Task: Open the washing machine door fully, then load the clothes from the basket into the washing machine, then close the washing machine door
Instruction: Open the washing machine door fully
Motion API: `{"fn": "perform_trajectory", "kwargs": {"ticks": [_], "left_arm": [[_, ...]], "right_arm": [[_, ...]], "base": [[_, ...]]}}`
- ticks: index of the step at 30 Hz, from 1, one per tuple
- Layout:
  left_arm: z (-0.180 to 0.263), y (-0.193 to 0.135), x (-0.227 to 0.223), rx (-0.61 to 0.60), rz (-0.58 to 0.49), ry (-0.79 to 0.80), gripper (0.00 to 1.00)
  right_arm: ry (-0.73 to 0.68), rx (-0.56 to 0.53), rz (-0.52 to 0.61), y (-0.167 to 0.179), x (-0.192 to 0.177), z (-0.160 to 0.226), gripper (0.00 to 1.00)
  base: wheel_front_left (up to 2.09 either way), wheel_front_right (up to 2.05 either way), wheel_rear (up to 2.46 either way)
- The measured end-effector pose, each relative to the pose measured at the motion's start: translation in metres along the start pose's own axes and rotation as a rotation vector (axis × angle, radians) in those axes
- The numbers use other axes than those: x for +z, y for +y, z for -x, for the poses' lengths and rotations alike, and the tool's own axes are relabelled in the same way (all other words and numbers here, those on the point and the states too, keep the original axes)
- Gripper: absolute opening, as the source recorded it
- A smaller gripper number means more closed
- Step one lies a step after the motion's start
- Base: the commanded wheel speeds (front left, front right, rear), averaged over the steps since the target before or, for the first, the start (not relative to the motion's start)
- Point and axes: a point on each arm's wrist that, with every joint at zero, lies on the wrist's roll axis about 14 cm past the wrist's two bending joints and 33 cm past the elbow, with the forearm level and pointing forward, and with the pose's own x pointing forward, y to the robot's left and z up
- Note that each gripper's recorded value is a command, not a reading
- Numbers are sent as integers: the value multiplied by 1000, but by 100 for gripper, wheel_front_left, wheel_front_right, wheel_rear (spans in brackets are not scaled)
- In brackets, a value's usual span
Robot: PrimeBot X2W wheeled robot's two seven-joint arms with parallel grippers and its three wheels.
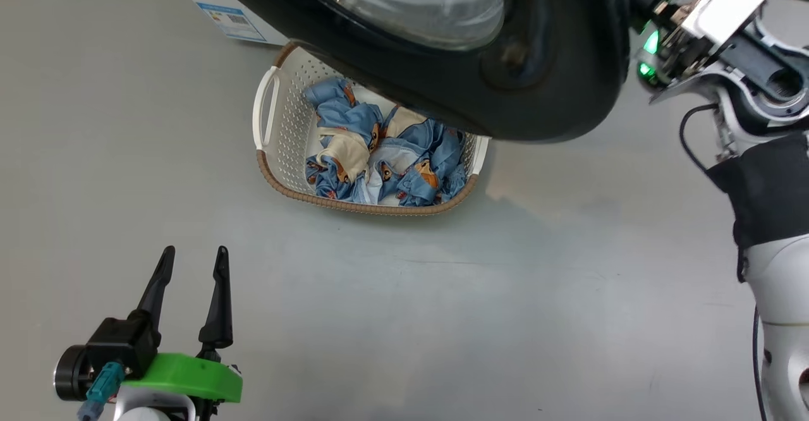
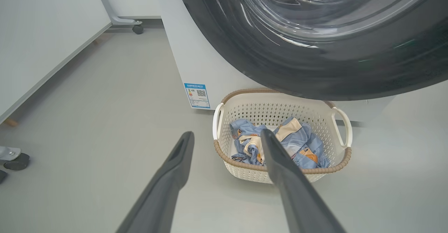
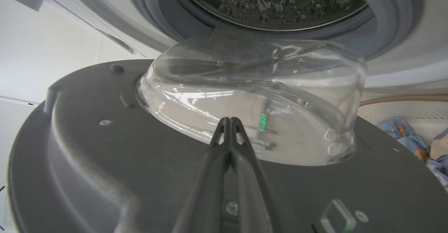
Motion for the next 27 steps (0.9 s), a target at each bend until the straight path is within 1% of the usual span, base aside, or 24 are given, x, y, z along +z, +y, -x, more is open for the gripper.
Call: {"fn": "perform_trajectory", "kwargs": {"ticks": [11,16,27], "left_arm": [[8,-10,20,-34,24,-71,100],[20,-11,24,-39,45,-88,100],[49,-7,33,-28,97,-137,100]], "right_arm": [[107,4,-12,23,-63,10,0],[145,16,-16,37,-90,14,0],[227,6,-23,53,-146,24,0]], "base": [[0,0,0],[0,0,0],[0,0,0]]}}
